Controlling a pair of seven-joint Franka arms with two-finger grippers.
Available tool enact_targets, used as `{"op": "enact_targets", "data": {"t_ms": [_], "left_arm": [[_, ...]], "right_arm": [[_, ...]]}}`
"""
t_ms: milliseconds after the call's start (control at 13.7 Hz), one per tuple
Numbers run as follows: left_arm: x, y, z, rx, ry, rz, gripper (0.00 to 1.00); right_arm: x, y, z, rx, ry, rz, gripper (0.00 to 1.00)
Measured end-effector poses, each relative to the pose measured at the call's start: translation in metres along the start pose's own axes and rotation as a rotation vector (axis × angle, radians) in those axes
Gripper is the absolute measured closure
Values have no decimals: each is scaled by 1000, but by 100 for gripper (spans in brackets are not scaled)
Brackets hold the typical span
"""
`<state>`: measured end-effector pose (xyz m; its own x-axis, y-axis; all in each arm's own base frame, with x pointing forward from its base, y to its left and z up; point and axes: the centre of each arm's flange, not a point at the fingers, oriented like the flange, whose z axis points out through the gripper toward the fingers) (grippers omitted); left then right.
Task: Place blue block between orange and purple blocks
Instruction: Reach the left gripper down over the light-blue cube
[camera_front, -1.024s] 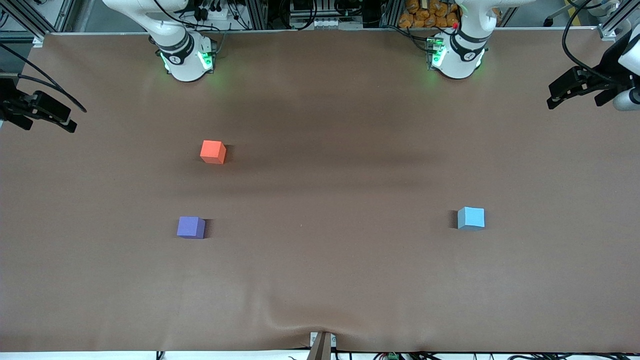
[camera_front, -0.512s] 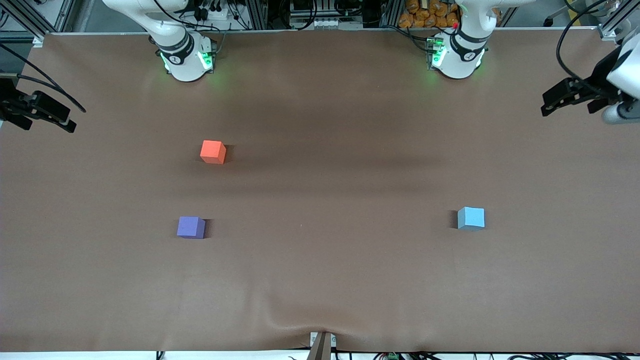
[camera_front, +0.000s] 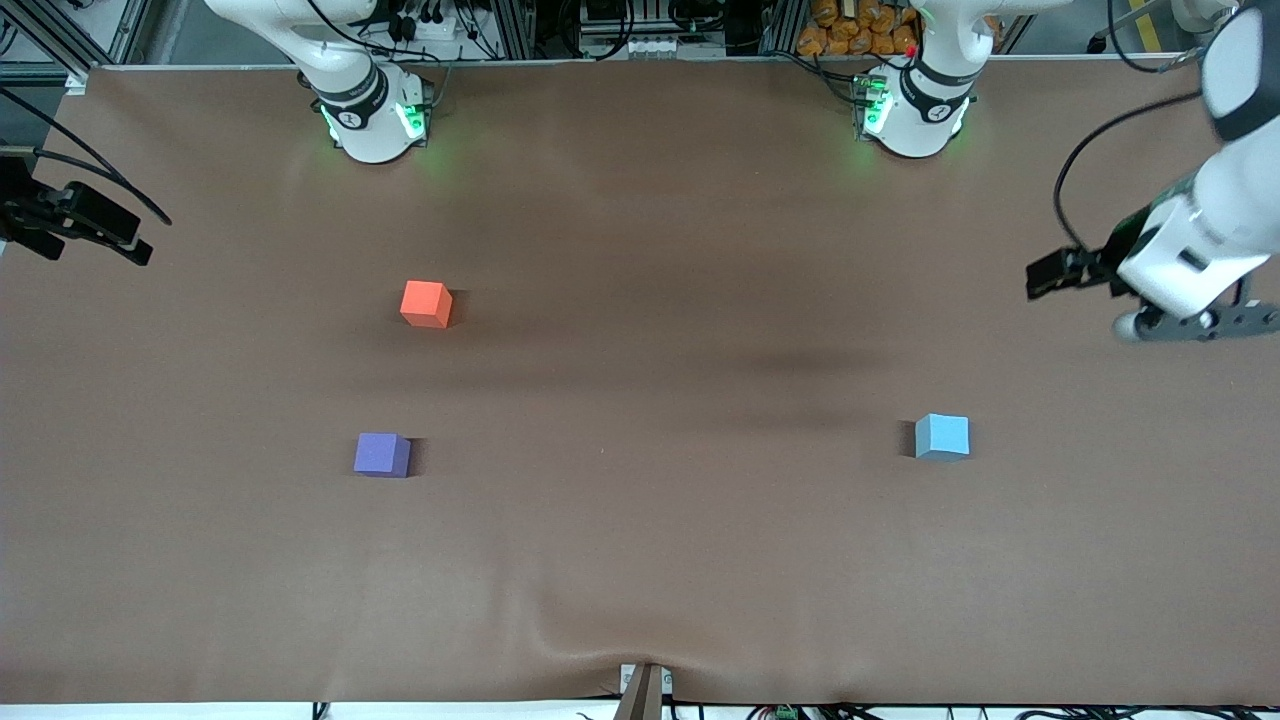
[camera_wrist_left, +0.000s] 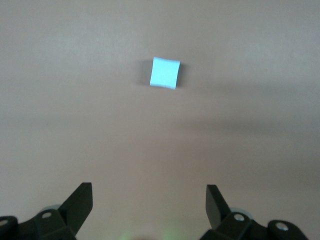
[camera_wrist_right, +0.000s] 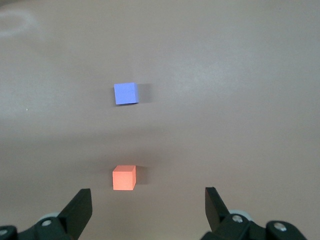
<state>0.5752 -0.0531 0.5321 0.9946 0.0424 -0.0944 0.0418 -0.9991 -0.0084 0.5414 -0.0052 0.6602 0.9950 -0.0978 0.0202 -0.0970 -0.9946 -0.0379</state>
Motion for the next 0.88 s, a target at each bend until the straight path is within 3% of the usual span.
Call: {"op": "enact_targets", "data": {"t_ms": [366, 878], "left_arm": [[26, -7, 101, -20, 102, -18, 0], [53, -5, 193, -26, 44, -20, 0]], "right_arm": [[0, 0, 0, 0, 0, 1, 0], [0, 1, 0, 0, 0, 2, 0]]}}
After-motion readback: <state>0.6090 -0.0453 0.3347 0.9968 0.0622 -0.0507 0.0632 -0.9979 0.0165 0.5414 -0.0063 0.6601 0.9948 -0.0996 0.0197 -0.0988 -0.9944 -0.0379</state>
